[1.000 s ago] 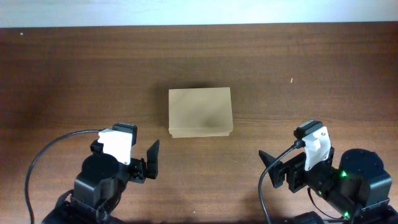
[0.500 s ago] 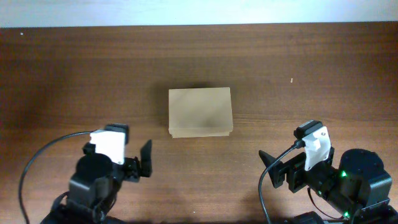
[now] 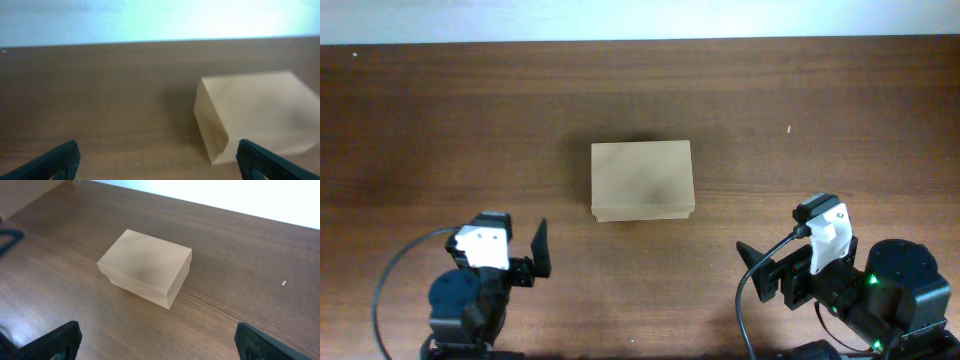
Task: Pack container
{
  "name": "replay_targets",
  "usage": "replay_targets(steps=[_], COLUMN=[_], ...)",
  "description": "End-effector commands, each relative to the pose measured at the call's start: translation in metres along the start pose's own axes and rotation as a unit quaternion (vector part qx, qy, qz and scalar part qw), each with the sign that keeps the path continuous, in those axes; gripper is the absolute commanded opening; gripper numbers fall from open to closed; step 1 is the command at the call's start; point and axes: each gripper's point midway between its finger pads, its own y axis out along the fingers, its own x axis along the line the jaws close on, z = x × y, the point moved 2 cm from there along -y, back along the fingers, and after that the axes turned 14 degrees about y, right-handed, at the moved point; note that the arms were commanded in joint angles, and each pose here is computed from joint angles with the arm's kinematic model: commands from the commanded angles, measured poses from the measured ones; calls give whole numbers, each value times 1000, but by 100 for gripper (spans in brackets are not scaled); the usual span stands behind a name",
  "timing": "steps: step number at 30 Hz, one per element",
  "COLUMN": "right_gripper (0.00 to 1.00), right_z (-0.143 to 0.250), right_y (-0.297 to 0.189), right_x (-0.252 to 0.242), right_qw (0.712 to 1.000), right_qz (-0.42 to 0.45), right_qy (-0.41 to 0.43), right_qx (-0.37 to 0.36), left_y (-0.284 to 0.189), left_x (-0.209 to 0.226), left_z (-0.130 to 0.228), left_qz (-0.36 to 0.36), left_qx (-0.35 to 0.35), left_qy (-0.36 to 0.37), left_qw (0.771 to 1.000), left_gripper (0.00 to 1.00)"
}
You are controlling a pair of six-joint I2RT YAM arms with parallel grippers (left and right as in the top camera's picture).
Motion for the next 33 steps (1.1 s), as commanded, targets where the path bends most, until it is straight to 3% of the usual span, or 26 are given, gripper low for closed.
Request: replay_targets(steps=[1,16,33], right_gripper=[99,99,99], right_z=[-5,-5,-5], right_y=[-4,-4,-4], right_x=[0,0,0], right_qw=[1000,1000,1000], right_qz=[4,4,4], right_qy=[0,0,0], right_qx=[-10,-10,-10], left_y=[2,9,12], left_x=[-8,-20,-23], left_z=[16,64,73], left_qz=[15,14,16], left_qx=[-5,-17,-17], left_qy=[20,8,9], left_qw=[1000,1000,1000], left_gripper=[100,99,100])
